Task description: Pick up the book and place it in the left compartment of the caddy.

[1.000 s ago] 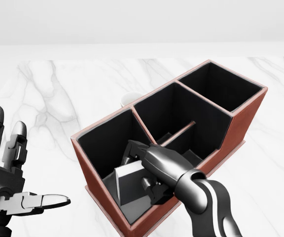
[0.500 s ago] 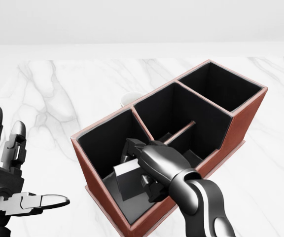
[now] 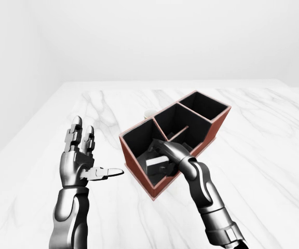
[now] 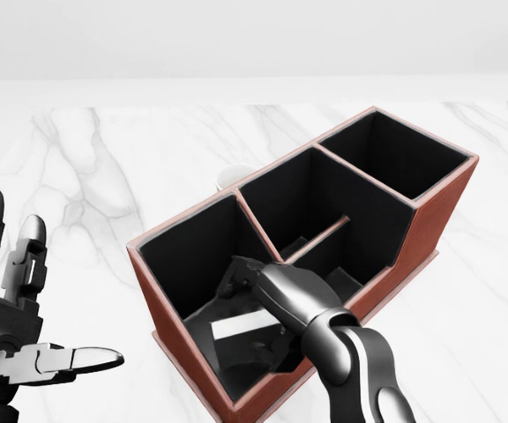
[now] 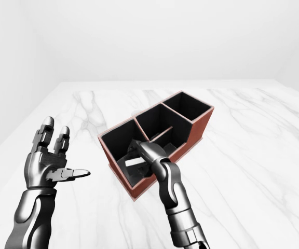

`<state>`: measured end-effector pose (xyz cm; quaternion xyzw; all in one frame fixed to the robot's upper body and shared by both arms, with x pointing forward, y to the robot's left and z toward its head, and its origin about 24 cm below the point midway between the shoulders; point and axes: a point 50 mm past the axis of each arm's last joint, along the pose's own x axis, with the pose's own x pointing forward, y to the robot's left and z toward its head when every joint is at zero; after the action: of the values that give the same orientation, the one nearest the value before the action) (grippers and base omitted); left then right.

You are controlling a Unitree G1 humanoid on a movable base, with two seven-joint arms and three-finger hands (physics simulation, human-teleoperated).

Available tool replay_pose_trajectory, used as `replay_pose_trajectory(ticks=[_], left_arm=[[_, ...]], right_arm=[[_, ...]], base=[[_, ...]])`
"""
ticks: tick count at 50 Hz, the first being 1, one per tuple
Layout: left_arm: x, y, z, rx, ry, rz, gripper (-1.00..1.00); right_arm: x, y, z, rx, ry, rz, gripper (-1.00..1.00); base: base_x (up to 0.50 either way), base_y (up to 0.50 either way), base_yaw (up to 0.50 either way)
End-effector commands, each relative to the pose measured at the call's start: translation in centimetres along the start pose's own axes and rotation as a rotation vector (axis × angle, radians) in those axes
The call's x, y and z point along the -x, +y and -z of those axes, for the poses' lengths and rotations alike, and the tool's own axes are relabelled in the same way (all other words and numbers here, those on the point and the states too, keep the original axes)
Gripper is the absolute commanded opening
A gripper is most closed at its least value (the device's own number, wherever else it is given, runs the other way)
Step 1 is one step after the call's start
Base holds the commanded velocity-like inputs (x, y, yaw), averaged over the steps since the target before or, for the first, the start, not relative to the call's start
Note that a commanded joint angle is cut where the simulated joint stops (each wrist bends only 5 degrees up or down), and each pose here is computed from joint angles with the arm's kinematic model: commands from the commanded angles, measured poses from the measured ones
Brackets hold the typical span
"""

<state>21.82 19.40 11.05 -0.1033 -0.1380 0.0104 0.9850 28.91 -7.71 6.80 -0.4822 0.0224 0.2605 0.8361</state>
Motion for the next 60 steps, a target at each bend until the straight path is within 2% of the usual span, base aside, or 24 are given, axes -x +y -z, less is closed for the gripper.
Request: replay_pose_trajectory(ticks=[1, 10, 19, 28, 34, 35, 37, 40, 41, 42, 46, 49, 60], left_arm=[[0.0, 0.1, 0.1, 0.005, 0.003, -0.002, 1.0], [-0.1, 0.1, 0.2, 0.005, 0.006, -0.006, 1.0], [-0.1, 0.1, 0.1, 0.003, 0.003, -0.008, 1.0], [-0.1, 0.1, 0.2, 0.003, 0.007, -0.007, 1.0], [0.0, 0.1, 0.2, 0.004, 0.01, -0.007, 1.0], [0.0, 0.1, 0.2, 0.004, 0.01, -0.007, 1.0], [0.0, 0.1, 0.3, 0.004, 0.011, -0.007, 1.0], [0.0, 0.1, 0.2, 0.005, 0.007, -0.005, 1.0], [0.0, 0.1, 0.1, 0.004, 0.006, -0.005, 1.0], [0.0, 0.0, 0.1, 0.004, 0.002, -0.005, 1.0], [0.0, 0.0, 0.2, 0.004, 0.006, -0.003, 1.0], [0.0, 0.0, 0.0, 0.003, 0.001, -0.002, 1.0], [0.2, -0.3, 0.1, -0.004, 0.005, 0.007, 1.0]], right_arm=[[0.0, 0.2, -0.1, -0.047, -0.023, 0.009, 1.0], [0.7, 0.9, -0.8, -0.013, -0.035, -0.039, 1.0], [0.9, 0.8, -1.3, 0.003, -0.045, -0.041, 1.0], [2.8, -0.5, -3.7, 0.102, -0.101, -0.026, 1.0], [5.7, -3.1, -7.2, 0.252, -0.141, 0.169, 1.0], [5.7, -3.1, -7.2, 0.252, -0.137, 0.174, 1.0], [7.1, -4.4, -8.7, 0.269, -0.176, 0.274, 1.0], [9.6, -7.1, -11.3, 0.299, -0.229, 0.477, 1.0], [11.1, -8.9, -12.4, 0.327, -0.229, 0.613, 1.0], [11.9, -10.0, -12.9, 0.335, -0.214, 0.691, 1.0], [14.2, -12.9, -13.6, 0.332, -0.162, 0.904, 1.0], [15.3, -13.7, -13.3, 0.329, -0.13, 0.98, 1.0], [17.5, -13.8, -12.3, 0.352, -0.119, 1.064, 1.0]], base=[[0.0, 0.0, 0.0], [0.0, 0.0, 0.0], [0.0, 0.0, 0.0], [0.0, 0.0, 0.0], [0.0, 0.0, 0.0], [0.0, 0.0, 0.0], [0.0, 0.0, 0.0], [0.0, 0.0, 0.0], [0.0, 0.0, 0.0], [0.0, 0.0, 0.0], [0.0, 0.0, 0.0], [0.0, 0.0, 0.0], [0.0, 0.0, 0.0]])
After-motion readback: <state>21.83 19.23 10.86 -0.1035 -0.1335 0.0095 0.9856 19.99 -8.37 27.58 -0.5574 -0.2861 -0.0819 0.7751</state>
